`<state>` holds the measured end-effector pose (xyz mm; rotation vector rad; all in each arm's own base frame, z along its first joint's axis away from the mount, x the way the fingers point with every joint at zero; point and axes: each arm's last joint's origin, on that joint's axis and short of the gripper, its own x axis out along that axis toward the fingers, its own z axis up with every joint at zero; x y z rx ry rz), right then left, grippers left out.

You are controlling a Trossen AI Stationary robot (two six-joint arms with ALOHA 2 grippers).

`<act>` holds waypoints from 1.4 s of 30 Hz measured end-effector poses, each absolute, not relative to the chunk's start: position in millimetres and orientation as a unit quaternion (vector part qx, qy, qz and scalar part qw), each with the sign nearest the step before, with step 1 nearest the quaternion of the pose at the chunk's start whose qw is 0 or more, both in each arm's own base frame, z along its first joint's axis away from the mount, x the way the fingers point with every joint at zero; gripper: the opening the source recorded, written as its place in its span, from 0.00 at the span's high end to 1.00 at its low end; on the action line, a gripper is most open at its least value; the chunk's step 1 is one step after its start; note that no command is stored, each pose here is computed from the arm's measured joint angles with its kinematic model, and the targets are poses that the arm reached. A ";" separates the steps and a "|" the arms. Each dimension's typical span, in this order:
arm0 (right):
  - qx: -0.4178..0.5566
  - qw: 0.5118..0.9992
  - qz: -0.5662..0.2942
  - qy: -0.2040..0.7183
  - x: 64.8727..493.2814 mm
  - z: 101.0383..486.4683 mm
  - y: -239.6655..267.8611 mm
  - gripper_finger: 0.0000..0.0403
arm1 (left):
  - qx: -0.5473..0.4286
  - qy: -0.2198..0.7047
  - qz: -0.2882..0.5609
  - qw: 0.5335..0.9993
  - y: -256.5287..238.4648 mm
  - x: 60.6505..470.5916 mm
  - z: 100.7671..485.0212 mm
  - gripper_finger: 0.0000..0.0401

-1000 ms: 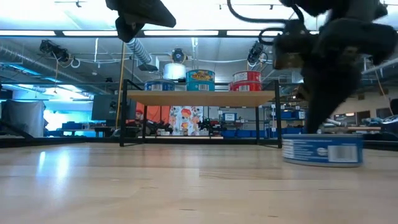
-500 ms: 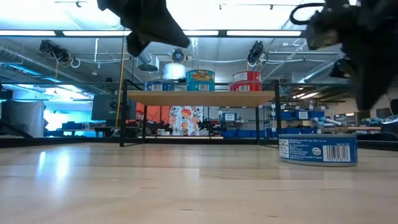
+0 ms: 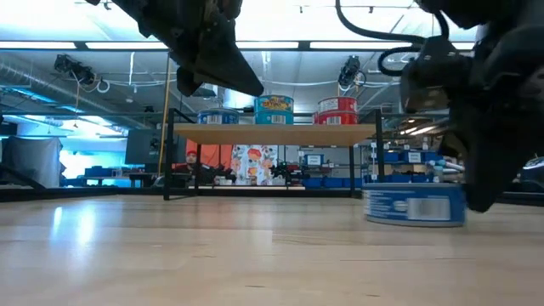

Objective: Stack canned seafood by type on shelf
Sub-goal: Stack the blue can on top of the other blue can on the shelf

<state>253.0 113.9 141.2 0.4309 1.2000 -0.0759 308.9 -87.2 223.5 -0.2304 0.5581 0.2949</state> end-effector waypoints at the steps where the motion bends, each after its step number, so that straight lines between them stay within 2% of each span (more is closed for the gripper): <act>1: 0.205 0.808 -0.032 0.551 256.5 139.1 115.2 0.99 | -0.111 0.278 0.146 0.943 -87.2 308.7 222.3 1.00; 11: 0.228 0.826 -0.028 0.515 279.0 120.5 112.6 0.99 | -0.104 0.283 0.131 0.944 -93.2 331.7 187.6 1.00; 17: 0.227 0.843 -0.046 0.485 279.2 136.9 105.0 0.98 | -0.103 0.223 0.122 0.962 -88.2 357.5 166.6 1.00; 22: 0.217 0.836 -0.044 0.502 268.0 144.3 110.5 0.98 | -0.118 0.202 0.142 0.962 -73.6 368.8 154.7 1.00; 30: 0.203 0.842 -0.048 0.498 267.7 140.1 116.5 0.98 | -0.108 0.225 0.155 0.956 -49.2 377.7 130.4 1.00; 35: 0.202 0.862 -0.078 0.458 275.2 141.7 111.0 0.98 | -0.123 0.230 0.123 0.957 -43.6 383.7 111.4 1.00; 42: 0.211 0.864 -0.084 0.450 279.6 141.1 100.8 0.98 | -0.138 0.211 0.103 0.962 -45.9 389.0 101.2 1.00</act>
